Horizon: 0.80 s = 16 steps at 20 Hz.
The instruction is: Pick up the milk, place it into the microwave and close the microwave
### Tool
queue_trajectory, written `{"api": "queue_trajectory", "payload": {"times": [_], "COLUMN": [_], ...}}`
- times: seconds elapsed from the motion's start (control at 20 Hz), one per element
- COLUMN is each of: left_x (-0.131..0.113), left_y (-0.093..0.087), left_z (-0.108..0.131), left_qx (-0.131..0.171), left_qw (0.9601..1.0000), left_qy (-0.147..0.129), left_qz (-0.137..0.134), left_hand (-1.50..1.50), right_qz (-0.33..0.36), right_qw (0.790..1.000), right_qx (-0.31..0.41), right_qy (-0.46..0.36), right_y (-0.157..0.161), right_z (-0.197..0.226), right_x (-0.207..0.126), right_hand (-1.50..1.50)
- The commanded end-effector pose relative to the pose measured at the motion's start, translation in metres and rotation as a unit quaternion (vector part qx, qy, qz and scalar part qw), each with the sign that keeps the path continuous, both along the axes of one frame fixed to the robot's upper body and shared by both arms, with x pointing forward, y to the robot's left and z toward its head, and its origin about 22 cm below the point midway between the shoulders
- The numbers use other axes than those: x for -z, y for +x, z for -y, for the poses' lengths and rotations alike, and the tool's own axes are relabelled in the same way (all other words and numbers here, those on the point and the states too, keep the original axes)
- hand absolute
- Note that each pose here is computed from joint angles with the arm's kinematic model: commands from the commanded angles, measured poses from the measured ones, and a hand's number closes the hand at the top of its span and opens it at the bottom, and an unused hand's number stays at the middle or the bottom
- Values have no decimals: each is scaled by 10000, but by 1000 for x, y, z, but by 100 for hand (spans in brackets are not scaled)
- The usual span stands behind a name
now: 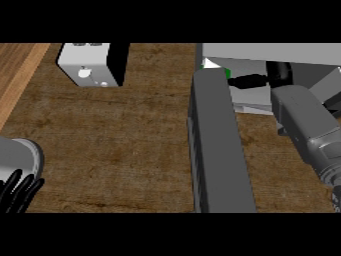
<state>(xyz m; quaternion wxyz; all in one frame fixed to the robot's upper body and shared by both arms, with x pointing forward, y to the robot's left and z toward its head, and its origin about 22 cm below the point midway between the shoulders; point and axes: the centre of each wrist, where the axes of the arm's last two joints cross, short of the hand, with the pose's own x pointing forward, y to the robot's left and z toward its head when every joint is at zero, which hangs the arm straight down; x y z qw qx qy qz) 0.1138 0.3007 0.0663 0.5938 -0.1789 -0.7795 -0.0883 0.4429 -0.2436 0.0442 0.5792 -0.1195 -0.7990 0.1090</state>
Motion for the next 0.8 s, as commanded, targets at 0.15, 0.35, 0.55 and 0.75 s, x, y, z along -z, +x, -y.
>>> {"api": "queue_trajectory", "payload": {"times": [0.15,0.35,0.55,0.75], "left_x": [24,37,44,40], "left_y": [6,21,29,40], "left_z": [17,32,47,64], "left_qx": [881,1066,998,992], "left_qw": [9956,9928,9926,9914], "left_qy": [139,353,572,762], "left_qz": [-283,-417,-385,-380], "left_hand": [-150,-150,-150,-150], "right_qz": [-230,-451,-570,-739], "right_qw": [9901,9773,9676,9623], "right_qx": [-877,-1140,-1343,-1427], "right_qy": [1076,1728,2058,2193], "right_y": [-22,-37,-61,-91], "right_z": [7,-7,-6,-3], "right_x": [41,69,100,134], "right_hand": [-150,-150,-150,-150]}}
